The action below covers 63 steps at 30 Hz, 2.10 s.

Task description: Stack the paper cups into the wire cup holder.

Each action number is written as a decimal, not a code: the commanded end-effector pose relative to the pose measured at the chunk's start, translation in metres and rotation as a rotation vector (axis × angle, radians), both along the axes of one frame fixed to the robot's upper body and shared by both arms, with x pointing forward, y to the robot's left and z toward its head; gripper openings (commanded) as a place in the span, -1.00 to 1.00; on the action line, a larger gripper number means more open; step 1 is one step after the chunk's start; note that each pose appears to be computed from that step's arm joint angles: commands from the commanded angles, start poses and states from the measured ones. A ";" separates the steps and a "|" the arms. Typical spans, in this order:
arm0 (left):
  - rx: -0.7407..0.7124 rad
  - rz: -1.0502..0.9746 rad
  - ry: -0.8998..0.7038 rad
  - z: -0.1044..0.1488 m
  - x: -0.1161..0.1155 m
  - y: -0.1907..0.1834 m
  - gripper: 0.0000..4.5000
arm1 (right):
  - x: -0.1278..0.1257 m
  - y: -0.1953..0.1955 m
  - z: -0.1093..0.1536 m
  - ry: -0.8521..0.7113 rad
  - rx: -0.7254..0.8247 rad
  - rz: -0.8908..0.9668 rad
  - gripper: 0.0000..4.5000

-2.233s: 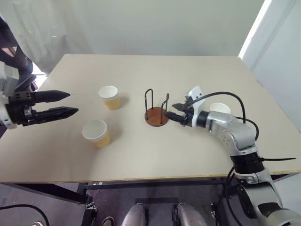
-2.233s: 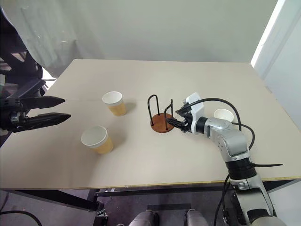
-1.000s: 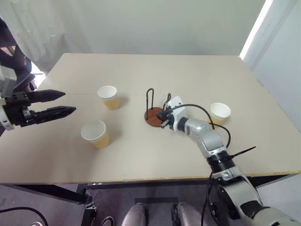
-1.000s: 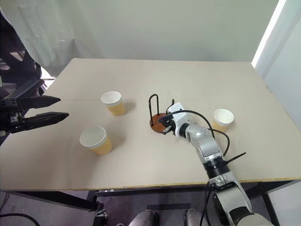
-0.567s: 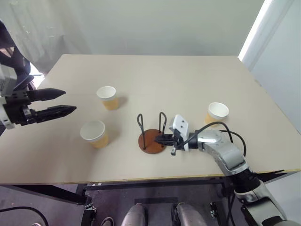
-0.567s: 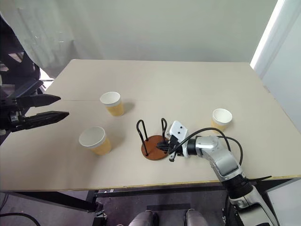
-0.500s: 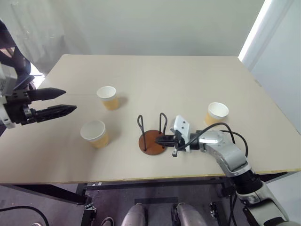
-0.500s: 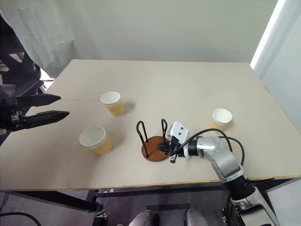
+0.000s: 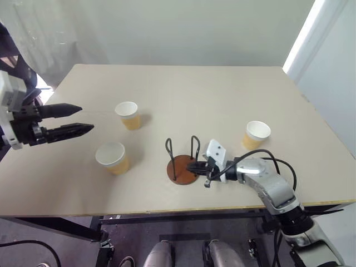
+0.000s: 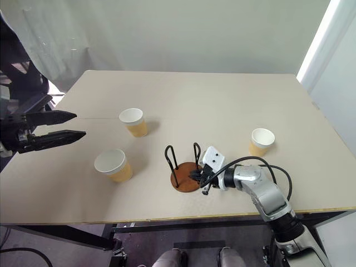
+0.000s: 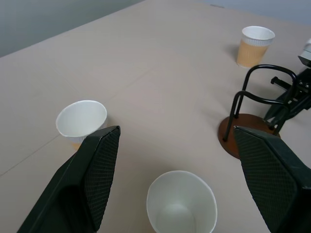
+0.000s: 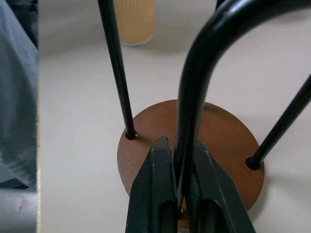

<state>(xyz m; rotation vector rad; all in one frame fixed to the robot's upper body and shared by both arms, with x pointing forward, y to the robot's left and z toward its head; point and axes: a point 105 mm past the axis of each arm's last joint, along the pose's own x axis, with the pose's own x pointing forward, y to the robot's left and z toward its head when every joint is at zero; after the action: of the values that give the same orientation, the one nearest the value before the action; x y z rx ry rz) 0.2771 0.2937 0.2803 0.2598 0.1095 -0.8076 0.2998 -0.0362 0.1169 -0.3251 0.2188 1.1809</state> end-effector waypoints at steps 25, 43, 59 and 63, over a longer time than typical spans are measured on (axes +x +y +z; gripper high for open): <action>0.029 -0.010 -0.047 0.013 0.001 0.001 0.76 | 0.002 -0.006 0.001 0.004 -0.003 -0.092 -0.87; 0.038 -0.009 -0.056 0.018 0.003 0.004 0.76 | -0.019 -0.064 0.018 0.013 -0.274 0.094 0.99; 0.014 -0.213 -0.022 0.009 -0.012 -0.048 0.76 | 0.027 -0.164 0.127 -0.232 -0.632 -0.046 0.99; -0.006 -0.307 -0.024 -0.002 -0.023 -0.082 0.76 | 0.048 -0.170 0.120 -0.233 -0.660 -0.091 0.99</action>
<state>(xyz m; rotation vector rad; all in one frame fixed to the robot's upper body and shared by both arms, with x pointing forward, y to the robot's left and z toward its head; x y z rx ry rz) 0.2618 0.2226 0.2700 0.2576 0.0809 -1.0883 0.3429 -0.2026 0.2291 -0.9718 0.4308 0.9825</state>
